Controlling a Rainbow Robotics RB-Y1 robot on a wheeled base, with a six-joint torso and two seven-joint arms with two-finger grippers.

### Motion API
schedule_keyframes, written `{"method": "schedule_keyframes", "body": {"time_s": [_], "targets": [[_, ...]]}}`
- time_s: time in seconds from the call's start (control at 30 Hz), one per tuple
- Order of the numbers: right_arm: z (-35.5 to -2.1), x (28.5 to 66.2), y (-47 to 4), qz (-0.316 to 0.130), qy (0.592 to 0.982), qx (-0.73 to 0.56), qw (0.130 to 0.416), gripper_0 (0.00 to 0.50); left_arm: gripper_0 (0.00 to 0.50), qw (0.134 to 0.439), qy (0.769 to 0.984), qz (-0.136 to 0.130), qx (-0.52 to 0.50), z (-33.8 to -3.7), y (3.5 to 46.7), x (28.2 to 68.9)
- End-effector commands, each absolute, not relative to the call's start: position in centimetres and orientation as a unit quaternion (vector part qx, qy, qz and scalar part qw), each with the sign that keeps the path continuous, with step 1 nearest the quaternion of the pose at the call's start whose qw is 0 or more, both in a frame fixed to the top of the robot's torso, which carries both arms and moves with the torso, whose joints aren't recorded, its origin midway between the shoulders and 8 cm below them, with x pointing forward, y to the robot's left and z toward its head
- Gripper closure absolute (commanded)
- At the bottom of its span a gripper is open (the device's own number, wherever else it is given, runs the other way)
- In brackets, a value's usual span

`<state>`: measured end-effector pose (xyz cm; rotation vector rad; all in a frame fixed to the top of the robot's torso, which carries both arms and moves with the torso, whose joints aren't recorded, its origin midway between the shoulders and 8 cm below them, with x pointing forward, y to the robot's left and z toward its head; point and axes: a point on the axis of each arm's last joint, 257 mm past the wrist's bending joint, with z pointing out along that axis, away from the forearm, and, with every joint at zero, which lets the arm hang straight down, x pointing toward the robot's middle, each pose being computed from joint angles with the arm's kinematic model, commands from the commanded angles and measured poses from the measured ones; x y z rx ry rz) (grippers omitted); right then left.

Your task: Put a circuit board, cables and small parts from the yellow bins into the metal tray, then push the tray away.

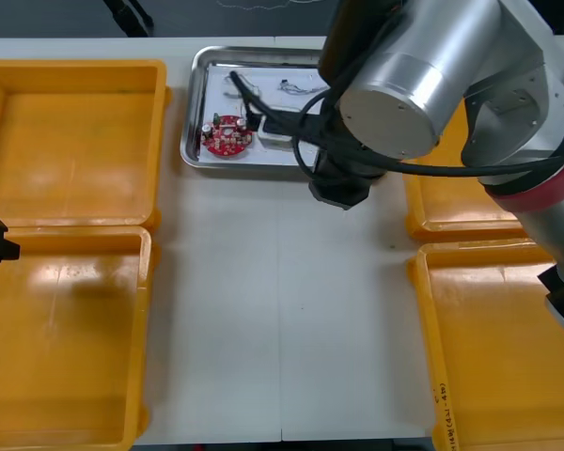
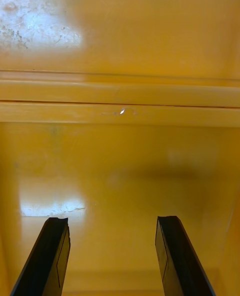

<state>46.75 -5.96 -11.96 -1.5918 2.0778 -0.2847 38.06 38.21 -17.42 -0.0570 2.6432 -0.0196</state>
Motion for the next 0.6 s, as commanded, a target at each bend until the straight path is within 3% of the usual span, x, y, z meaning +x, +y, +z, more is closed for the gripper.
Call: {"method": "schedule_keyframes", "body": {"time_s": [0.03, 0.37, 0.6], "targets": [[-10.9, 46.3, -10.2, -0.084, 0.811, -0.514, 0.266, 0.000, 0.000, 0.246, 0.969, 0.015, -0.009, -16.8, 38.9, 37.5], [-10.6, 43.7, -16.0, -0.043, 0.868, -0.406, 0.284, 0.000, 0.000, 0.246, 0.969, 0.015, -0.009, -16.8, 38.9, 37.5], [-11.7, 41.7, -20.4, -0.007, 0.904, -0.323, 0.279, 0.000, 0.000, 0.246, 0.969, 0.015, -0.009, -16.8, 38.9, 37.5]]}}
